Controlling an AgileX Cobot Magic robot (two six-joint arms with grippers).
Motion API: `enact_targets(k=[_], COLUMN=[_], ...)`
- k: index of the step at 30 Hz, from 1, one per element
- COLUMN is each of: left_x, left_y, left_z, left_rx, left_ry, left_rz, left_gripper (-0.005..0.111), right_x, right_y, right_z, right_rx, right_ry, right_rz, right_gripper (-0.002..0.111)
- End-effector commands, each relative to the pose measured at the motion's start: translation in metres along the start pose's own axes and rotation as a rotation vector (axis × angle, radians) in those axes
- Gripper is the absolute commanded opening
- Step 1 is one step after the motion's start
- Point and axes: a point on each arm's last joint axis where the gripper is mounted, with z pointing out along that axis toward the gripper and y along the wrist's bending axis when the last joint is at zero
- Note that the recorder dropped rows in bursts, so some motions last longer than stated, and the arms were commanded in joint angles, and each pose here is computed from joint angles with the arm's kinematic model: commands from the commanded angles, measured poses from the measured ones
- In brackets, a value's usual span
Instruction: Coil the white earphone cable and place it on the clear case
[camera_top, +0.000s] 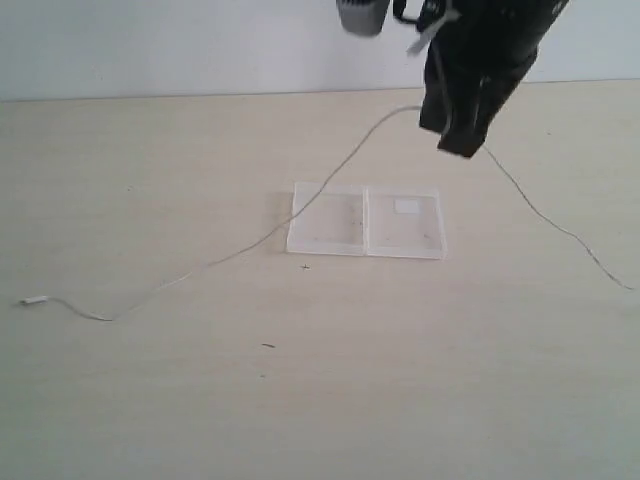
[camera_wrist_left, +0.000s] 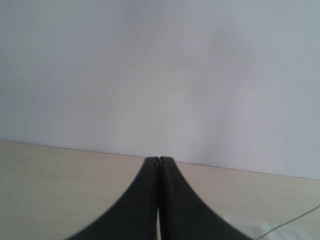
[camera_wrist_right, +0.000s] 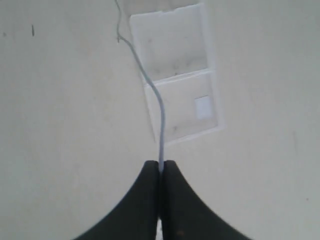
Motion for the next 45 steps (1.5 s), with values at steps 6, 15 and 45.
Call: enact_targets(k=[6,15,45], left_x=[0.0,0.0,0.0], left_y=[0.0,0.0,0.0], left_z=[0.0,0.0,0.0], left_rx=[-0.001,-0.001,-0.001], left_ry=[-0.01,-0.01,-0.01], left_rz=[-0.007,-0.007,-0.007], left_gripper=[0.0,0.0,0.0], right_x=[-0.002,0.01,0.022], right_y=[-0.008,0.001,0.016], right_z=[-0.114,-0.201,-0.165], right_rx=[0.223,0.413,0.503], right_ry=[-0.257,-0.711,-1.147], right_rz=[0.214,0.418,0.502], right_gripper=[0.0,0.0,0.0])
